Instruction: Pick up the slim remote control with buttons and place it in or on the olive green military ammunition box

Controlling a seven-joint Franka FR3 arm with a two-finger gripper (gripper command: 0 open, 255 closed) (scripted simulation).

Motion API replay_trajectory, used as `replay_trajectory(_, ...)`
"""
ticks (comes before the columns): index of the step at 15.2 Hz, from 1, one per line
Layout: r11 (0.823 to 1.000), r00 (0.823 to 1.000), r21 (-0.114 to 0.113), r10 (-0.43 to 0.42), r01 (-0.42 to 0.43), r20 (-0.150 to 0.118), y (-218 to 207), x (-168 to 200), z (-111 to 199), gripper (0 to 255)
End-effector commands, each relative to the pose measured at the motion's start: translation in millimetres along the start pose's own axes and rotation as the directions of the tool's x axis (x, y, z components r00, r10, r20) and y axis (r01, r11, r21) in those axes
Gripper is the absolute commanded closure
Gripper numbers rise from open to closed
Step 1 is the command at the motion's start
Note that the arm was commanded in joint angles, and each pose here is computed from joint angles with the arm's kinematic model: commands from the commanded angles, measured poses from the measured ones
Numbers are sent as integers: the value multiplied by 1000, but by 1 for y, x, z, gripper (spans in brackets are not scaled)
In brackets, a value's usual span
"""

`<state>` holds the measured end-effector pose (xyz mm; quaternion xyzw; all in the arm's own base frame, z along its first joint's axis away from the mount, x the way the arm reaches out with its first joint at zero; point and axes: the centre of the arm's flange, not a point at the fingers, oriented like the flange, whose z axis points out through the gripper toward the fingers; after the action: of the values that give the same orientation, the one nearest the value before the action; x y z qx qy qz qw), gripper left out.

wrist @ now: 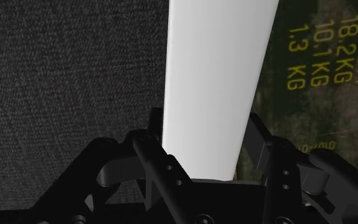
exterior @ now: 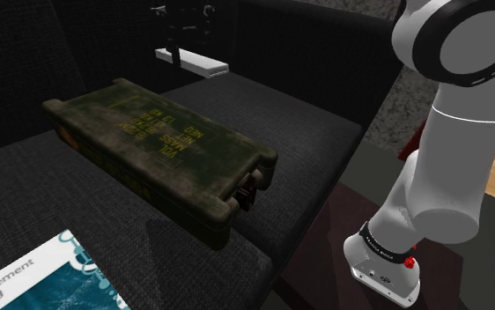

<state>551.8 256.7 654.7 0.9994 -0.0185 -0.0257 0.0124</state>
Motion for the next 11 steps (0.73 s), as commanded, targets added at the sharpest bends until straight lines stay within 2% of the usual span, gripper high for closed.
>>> replay_trajectory(1,1000,1000,0,1,-1,0,-25,-11,-1,255)
replay_trajectory(9,1000,1000,0,1,-1,0,-119,-58,-3,255)
replay_trajectory(11,1000,1000,0,1,-1,0,-126,-61,2,255)
